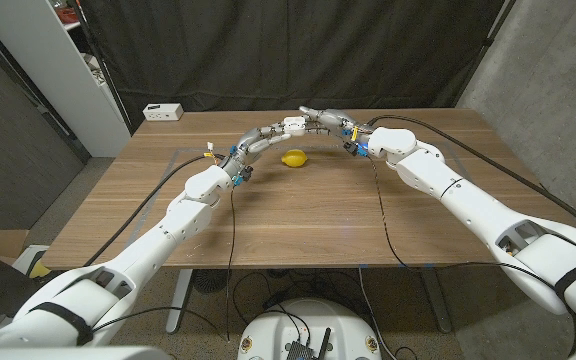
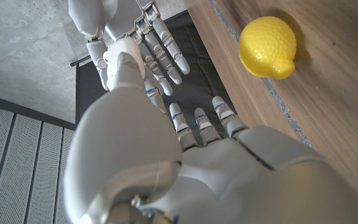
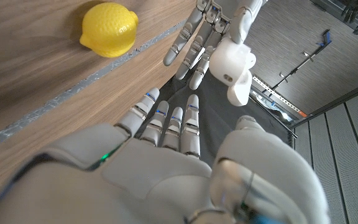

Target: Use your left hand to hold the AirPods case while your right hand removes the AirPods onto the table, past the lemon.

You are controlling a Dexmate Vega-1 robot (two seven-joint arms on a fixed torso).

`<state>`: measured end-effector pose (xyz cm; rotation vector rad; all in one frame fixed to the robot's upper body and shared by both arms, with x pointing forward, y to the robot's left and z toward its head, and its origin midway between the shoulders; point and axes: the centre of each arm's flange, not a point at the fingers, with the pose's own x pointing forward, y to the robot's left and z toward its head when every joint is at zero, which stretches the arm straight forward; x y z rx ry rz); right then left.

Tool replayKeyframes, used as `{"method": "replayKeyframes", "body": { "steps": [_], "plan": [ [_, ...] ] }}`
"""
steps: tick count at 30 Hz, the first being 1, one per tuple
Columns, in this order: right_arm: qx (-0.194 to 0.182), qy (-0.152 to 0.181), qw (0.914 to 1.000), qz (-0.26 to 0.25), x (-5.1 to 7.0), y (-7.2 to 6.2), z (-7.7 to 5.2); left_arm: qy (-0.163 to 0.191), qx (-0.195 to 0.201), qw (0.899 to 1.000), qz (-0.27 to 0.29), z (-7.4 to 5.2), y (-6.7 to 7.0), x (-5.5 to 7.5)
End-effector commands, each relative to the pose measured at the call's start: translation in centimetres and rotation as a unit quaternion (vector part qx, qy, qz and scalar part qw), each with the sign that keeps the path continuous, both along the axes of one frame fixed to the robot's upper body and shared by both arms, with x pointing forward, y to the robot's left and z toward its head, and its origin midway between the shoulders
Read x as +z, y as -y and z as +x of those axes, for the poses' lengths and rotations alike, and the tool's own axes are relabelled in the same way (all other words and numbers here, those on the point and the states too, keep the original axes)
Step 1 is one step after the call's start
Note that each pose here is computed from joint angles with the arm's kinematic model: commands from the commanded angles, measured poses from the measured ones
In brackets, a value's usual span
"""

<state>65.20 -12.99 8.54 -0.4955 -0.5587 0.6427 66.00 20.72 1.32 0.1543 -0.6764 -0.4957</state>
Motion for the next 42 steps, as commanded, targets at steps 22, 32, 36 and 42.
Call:
{"method": "replayKeyframes", "body": {
  "steps": [22,32,36,42],
  "plan": [
    [-0.066,0.145,0.9863,0.043,1.2,2.7,-4.2,0.001,0.002,1.000,-0.004,0.5,-0.2,0.5],
    [-0.080,0.165,0.9825,0.034,0.6,2.6,-4.7,0.000,-0.001,1.000,-0.001,0.8,-0.1,0.7],
    [-0.092,0.175,0.9800,0.027,0.4,2.6,-4.8,0.000,-0.001,1.000,0.000,0.9,-0.1,0.8],
    [-0.113,0.194,0.9745,0.008,-0.1,2.3,-4.9,0.002,-0.003,1.000,0.001,1.0,-0.1,1.0]
  ]
}}
